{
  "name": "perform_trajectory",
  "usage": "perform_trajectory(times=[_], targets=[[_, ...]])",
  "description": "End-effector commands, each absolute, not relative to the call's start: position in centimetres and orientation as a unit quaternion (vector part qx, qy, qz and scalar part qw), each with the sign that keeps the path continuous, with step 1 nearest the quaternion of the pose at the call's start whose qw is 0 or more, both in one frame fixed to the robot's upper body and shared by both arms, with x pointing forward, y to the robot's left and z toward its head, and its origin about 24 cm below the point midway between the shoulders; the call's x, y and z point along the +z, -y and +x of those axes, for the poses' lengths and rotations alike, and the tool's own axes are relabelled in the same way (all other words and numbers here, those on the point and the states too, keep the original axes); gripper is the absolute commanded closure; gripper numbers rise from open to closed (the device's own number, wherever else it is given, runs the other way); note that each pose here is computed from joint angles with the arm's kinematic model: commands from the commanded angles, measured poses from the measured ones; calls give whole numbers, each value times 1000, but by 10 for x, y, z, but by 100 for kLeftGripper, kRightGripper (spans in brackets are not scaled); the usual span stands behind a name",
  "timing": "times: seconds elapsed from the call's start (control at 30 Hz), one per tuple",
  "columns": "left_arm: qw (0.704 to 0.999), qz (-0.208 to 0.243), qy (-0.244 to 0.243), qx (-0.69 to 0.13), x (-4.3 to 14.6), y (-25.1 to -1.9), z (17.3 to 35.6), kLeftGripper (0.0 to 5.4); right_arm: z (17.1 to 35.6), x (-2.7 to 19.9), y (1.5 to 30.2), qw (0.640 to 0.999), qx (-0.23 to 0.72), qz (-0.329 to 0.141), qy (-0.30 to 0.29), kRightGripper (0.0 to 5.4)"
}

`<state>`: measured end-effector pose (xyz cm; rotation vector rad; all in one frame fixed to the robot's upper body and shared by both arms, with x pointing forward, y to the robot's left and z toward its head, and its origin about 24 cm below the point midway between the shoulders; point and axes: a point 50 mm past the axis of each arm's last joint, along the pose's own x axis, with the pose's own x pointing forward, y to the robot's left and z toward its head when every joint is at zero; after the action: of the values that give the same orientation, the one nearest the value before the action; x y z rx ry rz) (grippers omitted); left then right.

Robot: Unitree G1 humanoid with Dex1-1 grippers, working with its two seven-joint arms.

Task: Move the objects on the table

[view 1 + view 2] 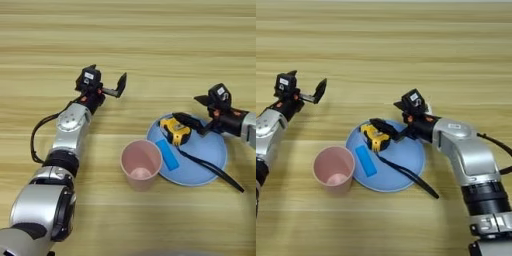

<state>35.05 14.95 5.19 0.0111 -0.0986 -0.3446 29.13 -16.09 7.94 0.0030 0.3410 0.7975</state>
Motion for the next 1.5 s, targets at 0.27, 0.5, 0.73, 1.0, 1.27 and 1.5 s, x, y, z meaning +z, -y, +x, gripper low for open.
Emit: perform_trajectory(times=[0.27, 0.5, 0.73, 1.0, 1.27, 1.5], targets=[[983, 10, 56, -174, 57, -147, 353, 4, 286, 59, 154, 903, 377, 2, -206, 0], [983, 10, 56, -174, 57, -147, 353, 4, 287, 51, 151, 902, 375, -19, -214, 0], [983, 9, 56, -174, 57, -147, 353, 4, 288, 45, 149, 900, 375, -25, -220, 0], [983, 8, 57, -174, 57, -147, 353, 4, 287, 38, 145, 897, 377, -21, -231, 0], [983, 8, 57, -175, 57, -148, 352, 4, 288, 30, 144, 897, 373, -31, -236, 0], [983, 8, 57, -174, 57, -148, 353, 0, 290, 25, 146, 901, 361, -55, -232, 50]])
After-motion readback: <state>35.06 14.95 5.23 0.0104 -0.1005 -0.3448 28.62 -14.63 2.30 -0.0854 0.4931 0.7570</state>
